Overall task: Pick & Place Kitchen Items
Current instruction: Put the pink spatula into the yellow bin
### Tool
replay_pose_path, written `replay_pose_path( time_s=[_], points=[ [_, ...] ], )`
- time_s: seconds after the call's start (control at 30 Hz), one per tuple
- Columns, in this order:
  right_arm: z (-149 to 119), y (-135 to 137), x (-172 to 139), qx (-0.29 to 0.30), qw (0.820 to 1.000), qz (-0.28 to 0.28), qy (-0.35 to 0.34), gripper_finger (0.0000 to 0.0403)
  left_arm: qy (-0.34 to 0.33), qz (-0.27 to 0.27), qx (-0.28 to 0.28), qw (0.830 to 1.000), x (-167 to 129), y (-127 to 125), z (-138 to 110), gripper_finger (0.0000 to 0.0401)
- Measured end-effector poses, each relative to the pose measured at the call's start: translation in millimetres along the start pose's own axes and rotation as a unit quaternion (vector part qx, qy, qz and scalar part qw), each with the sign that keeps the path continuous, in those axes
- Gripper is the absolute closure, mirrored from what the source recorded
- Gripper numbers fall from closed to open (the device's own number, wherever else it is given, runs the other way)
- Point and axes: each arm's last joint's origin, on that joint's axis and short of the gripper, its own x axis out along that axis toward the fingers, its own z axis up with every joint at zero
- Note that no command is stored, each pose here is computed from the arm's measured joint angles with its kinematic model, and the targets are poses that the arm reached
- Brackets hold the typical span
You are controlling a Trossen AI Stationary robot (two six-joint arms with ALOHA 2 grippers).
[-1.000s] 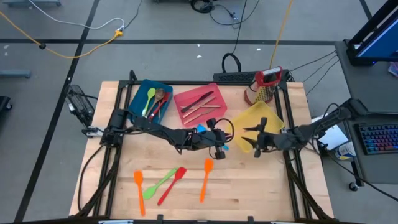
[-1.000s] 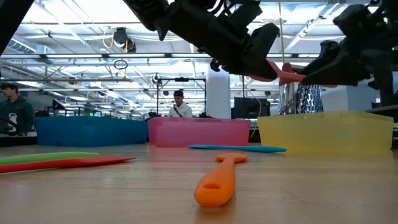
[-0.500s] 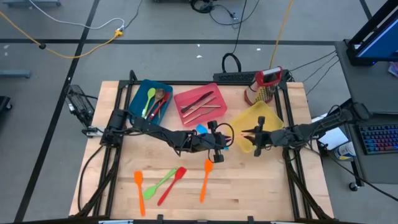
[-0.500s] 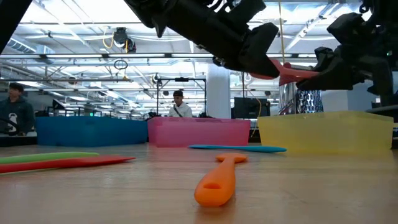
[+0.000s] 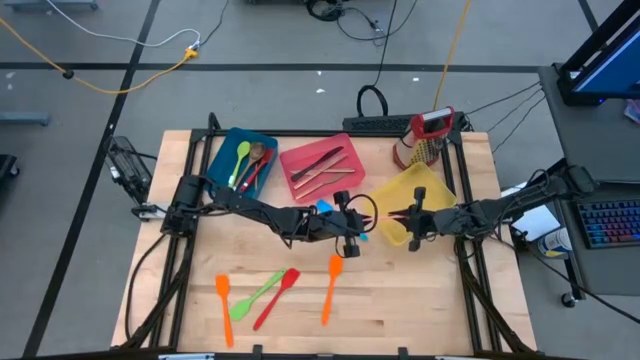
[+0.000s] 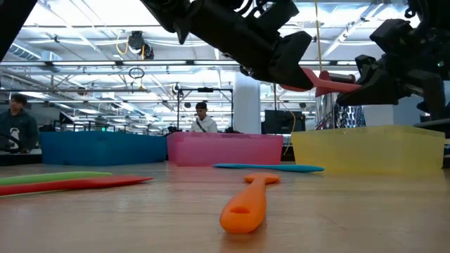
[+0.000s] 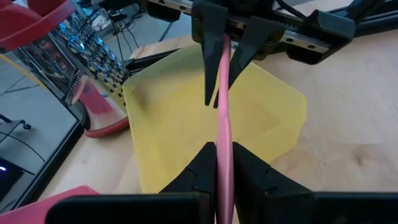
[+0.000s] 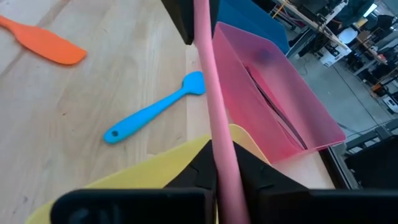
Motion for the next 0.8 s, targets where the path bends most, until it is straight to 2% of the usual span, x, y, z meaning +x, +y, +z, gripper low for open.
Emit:
replay_pose_path(
  time_s=[0.23, 0.57, 0.8],
  points=[
    [0, 0, 0, 0.002, 1.000, -0.001, 0.001, 0.0392, 0.003, -0.004, -0.002, 1.000, 1, 3, -1, 0.0358],
    [-1, 0, 0, 0.062, 0.998, -0.006, 0.008, 0.0395, 0.022, 0.015, -0.021, 0.999, 7, 16, -7, 0.0240],
    [-10, 0, -1, 0.071, 0.995, -0.035, 0.055, 0.0396, 0.050, 0.026, -0.029, 0.998, 0, 26, -5, 0.0209]
  ],
)
